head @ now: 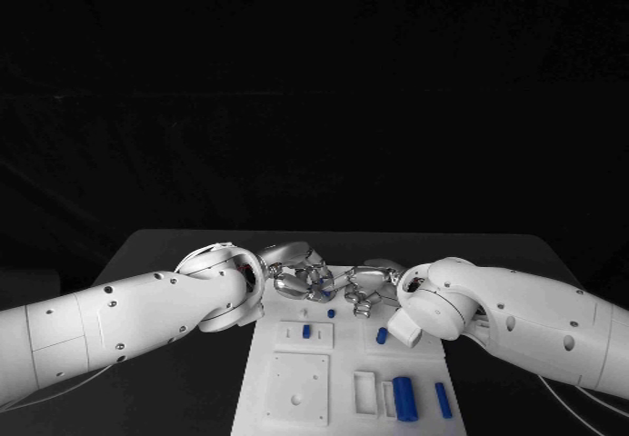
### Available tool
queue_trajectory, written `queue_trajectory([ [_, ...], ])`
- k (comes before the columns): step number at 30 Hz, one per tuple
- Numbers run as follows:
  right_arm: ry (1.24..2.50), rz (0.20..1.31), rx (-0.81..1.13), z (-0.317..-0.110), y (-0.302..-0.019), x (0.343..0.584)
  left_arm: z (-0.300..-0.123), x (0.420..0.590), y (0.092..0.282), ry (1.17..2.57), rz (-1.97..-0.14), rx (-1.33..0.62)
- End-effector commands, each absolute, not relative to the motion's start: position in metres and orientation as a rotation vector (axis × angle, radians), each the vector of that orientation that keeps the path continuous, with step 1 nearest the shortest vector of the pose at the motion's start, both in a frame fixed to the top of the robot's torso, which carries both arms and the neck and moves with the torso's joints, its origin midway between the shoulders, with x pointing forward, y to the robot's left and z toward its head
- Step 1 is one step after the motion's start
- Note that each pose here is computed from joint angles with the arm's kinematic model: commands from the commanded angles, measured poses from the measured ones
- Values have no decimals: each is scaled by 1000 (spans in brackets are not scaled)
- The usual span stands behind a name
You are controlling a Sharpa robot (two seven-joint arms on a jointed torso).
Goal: Assemble the parts on the task board
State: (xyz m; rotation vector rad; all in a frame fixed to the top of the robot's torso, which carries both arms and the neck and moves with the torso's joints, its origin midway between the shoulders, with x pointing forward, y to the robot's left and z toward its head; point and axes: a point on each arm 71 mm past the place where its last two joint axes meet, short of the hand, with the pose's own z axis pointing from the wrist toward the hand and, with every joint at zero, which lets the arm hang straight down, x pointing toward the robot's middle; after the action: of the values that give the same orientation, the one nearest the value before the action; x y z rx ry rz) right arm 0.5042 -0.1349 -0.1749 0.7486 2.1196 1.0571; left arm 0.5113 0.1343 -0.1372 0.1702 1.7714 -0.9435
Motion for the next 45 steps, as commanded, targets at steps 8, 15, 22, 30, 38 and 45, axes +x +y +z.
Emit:
queue_trajectory([
  [8, 2122, 1071, 740, -174, -135, 504, -136, 512, 135, 1765, -934, 161],
  [15, 2122, 1075, 748, -174, -135, 504, -135, 513, 136, 1755, -943, 141],
  [22, 2111, 1091, 764, -174, -135, 504, -135, 513, 137, 1754, -956, 119],
  [30, 2091, 1103, 783, -173, -138, 506, -134, 514, 140, 1750, -981, 72],
  [38, 2049, 1157, 820, -171, -145, 507, -133, 516, 149, 1750, -1050, -61],
  [45, 1952, 1287, 930, -166, -152, 510, -132, 520, 162, 1728, -1158, -260],
])
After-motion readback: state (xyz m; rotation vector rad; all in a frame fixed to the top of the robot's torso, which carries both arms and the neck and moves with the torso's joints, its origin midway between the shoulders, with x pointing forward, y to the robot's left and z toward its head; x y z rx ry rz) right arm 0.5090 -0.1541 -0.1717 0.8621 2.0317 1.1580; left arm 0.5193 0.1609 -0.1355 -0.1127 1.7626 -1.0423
